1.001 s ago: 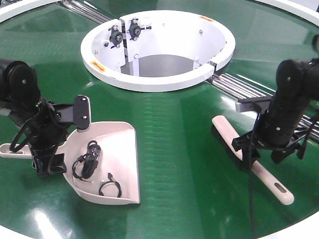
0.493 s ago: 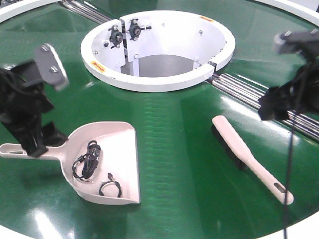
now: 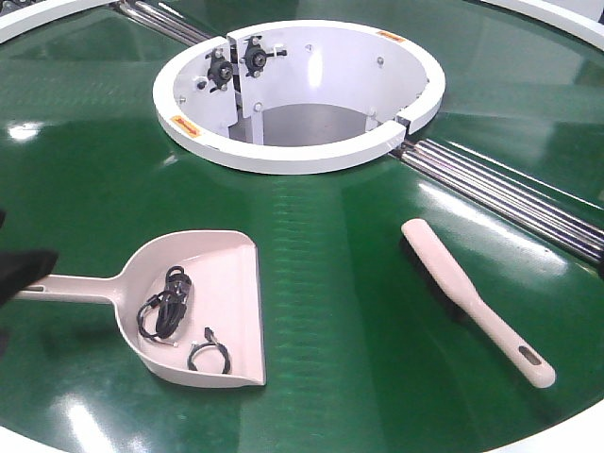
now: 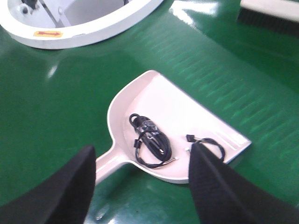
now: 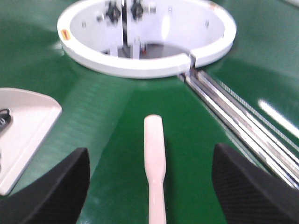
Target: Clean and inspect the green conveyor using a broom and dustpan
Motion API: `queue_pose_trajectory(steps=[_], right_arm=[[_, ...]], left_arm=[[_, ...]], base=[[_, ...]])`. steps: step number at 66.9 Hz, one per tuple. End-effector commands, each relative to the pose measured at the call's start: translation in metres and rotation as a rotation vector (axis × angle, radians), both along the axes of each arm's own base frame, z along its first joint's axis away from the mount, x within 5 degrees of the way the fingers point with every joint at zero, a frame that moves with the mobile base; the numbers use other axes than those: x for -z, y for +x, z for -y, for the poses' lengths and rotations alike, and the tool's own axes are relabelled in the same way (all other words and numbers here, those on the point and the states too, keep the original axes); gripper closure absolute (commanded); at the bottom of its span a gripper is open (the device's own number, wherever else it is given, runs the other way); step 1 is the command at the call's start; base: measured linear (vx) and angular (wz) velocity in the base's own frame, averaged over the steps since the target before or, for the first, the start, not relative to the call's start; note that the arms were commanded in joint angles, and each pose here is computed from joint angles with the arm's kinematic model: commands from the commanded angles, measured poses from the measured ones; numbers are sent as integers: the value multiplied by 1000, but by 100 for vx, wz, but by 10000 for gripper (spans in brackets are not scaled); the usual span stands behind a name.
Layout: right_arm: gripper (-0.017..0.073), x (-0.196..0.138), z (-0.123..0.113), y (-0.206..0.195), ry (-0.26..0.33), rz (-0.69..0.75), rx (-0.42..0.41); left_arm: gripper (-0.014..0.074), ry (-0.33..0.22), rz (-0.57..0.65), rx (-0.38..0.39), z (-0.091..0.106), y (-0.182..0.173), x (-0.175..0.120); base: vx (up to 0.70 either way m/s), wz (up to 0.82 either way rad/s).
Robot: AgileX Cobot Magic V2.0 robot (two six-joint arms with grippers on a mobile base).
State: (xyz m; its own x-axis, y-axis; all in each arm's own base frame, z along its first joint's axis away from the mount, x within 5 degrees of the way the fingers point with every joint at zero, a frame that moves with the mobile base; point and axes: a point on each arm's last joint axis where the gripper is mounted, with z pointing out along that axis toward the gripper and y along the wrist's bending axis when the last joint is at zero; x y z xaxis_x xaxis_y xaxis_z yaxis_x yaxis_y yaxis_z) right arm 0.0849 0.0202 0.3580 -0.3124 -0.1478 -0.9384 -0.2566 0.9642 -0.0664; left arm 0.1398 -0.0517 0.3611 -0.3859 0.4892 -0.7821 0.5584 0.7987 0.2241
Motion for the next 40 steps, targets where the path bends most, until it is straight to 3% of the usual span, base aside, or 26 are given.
queue_pose_trajectory(steps=[1, 15, 23, 33, 40], right_arm=[[33, 2, 4, -23, 34, 199, 11], [33, 60, 9, -65, 53, 332, 17], [33, 75, 11, -54, 55, 405, 46], [45, 83, 9, -39, 104, 365, 56], [179, 84, 9, -36, 88, 355, 57]], left_arm=[[235, -120, 172, -27, -6, -26, 4], [311, -259, 400, -65, -23, -82, 50], [347, -292, 494, -89, -28, -93, 72], [410, -390, 468, -125, -29, -94, 84], [565, -389, 453, -122, -28, -94, 85]], base=[[0, 0], [0, 0], [0, 0], [0, 0], [0, 0]])
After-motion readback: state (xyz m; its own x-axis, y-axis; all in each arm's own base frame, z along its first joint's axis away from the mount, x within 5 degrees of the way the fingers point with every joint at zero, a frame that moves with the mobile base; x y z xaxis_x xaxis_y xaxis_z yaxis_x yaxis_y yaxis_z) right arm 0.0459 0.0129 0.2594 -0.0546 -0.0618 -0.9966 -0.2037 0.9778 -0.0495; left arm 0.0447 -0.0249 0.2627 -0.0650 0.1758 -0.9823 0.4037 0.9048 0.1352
